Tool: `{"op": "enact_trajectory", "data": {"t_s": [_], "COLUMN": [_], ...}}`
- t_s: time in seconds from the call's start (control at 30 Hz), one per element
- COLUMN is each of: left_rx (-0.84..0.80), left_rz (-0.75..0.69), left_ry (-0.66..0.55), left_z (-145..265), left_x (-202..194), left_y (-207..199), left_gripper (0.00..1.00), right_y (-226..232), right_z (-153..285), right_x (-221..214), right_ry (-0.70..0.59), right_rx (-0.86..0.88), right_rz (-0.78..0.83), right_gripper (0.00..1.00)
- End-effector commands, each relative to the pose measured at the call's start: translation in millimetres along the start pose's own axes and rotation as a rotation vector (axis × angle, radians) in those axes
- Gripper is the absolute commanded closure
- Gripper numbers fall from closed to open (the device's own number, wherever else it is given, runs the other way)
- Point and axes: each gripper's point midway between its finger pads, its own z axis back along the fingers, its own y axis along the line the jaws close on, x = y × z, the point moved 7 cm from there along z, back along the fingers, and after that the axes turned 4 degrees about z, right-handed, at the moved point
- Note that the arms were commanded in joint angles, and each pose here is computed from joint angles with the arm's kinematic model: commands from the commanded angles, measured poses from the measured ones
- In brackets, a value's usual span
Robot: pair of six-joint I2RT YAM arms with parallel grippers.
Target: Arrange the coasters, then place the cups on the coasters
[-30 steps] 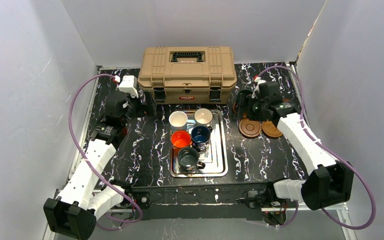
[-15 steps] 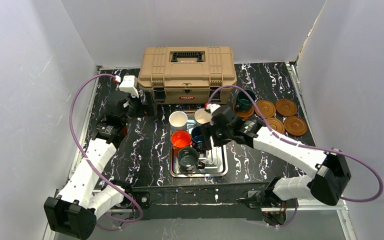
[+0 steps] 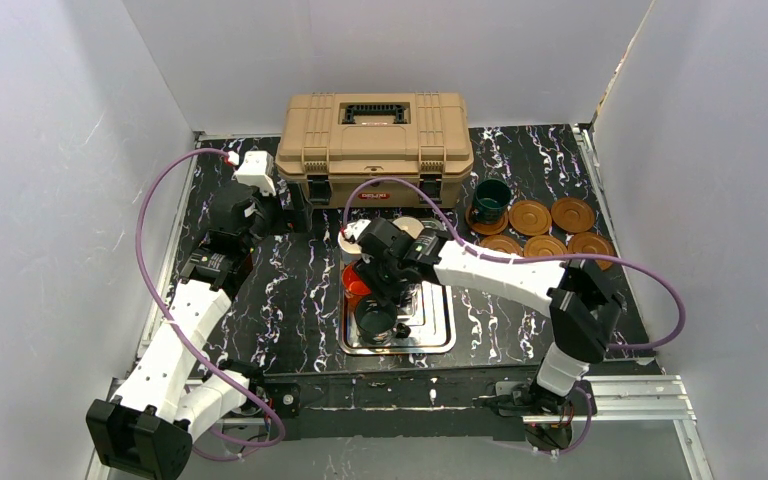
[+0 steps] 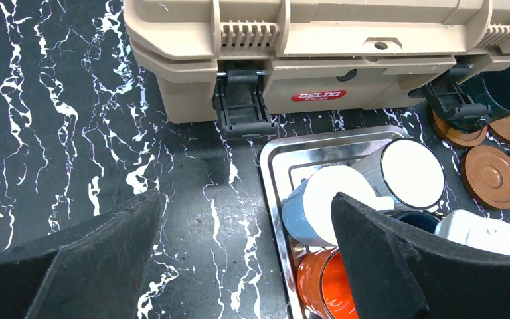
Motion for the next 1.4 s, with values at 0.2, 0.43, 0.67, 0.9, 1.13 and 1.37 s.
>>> {"op": "enact_trajectory", "data": {"t_s": [0.2, 0.43, 0.67, 0.9, 1.13, 1.37], "left_rx": [-0.011, -0.012, -0.014, -0.014, -0.014, 0.000], "left_rz": [-0.009, -0.009, -0.008, -0.008, -0.006, 0.000], "left_ry": [-0.022, -0.021, -0.020, -0.023, -0.023, -0.030], "left_z": [6.1, 6.2, 6.0, 6.3, 6.3, 7.9], "left_x": [3.4, 3.2, 3.4, 3.9, 3.9, 4.4], "left_y": [-1.7, -1.8, -2.1, -2.2, -2.1, -0.9], "left_gripper": [0.02, 0.02, 0.02, 0.02, 0.02, 0.02], "right_y": [9.2, 14.9, 19.1, 21.9, 27.4, 23.3], "right_z": [0.4, -4.9, -10.9, 5.1, 47.4, 109.8], "right_x": [3.3, 1.4, -0.5, 2.1, 1.4, 5.0], "right_ry": [0.026, 0.034, 0.052, 0.054, 0.037, -0.027], "right_rx": [0.034, 0.044, 0.039, 0.033, 0.054, 0.035], "right_rz": [0.080, 0.085, 0.091, 0.078, 0.035, -0.064], "right_gripper": [0.54, 0.60, 0.69, 0.98, 0.99, 0.99]}}
